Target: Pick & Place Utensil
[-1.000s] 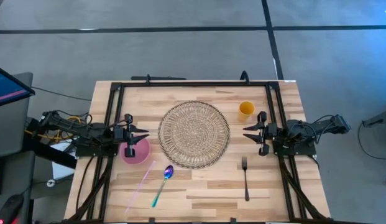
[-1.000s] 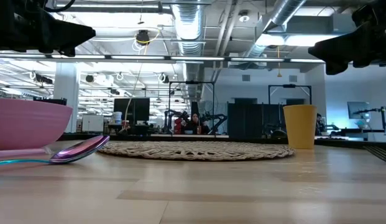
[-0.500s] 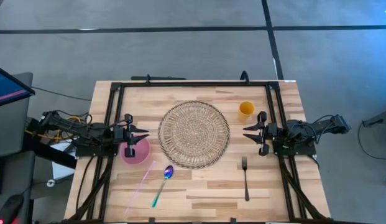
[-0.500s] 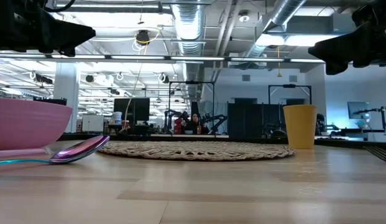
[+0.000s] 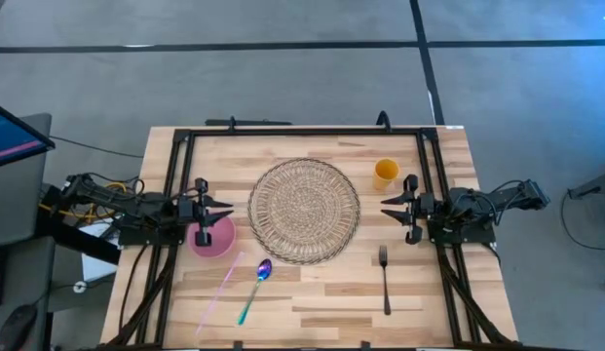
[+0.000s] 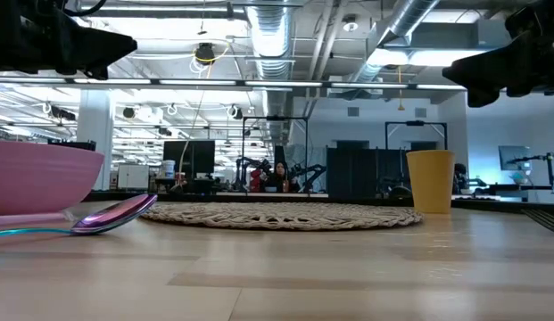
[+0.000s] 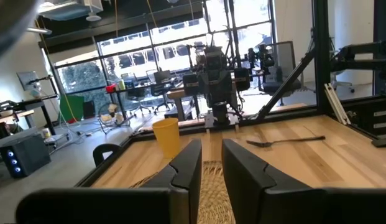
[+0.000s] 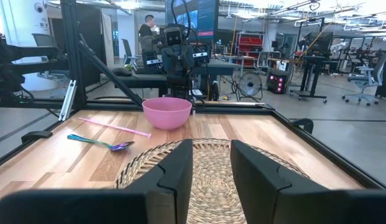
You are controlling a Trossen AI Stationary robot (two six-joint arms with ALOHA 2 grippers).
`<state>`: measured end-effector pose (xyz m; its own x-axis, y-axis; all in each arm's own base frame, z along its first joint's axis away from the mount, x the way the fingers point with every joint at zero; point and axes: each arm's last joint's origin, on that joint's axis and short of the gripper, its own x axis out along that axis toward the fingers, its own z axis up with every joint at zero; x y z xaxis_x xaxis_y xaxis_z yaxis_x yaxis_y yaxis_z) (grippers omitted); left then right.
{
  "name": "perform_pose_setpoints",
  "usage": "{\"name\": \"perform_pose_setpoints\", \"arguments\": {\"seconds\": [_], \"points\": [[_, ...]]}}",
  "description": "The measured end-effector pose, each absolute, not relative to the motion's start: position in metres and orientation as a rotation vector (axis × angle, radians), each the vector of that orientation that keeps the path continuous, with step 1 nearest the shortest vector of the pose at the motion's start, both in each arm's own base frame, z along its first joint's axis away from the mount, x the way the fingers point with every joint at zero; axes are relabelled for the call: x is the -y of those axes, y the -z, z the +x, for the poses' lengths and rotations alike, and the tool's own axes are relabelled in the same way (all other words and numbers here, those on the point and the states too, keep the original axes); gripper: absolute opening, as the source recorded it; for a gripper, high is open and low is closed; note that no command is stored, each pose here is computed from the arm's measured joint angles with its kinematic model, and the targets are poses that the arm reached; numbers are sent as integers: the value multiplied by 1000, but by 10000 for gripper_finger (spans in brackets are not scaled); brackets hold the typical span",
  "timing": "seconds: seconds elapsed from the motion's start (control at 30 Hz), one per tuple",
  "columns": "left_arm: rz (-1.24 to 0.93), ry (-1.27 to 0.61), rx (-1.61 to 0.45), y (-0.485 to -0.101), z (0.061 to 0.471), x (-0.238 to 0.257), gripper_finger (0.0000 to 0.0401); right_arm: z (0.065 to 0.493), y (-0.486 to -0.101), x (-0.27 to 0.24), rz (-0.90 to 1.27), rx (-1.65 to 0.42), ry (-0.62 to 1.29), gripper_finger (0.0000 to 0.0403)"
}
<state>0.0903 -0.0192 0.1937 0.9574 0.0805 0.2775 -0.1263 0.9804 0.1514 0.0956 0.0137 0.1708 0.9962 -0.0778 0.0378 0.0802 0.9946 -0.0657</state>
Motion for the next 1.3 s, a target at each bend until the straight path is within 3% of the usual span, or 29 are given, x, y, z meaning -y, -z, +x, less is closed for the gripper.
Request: {"name": "perform_pose_setpoints", "arguments": {"seconds": [0.6, 0.87, 1.17, 1.3], "points": [[71, -74, 285, -196, 90, 20, 67, 96, -171, -13, -67, 35, 83, 102], [96, -68, 221, -236, 103, 24, 86, 96, -171, -13, -67, 35, 83, 102], [257, -49, -233, -292, 151, 40, 130, 96, -171, -13, -65, 43, 90, 102], [234, -59, -382, -311, 165, 45, 154, 96, -171, -13, -65, 44, 90, 102]]}}
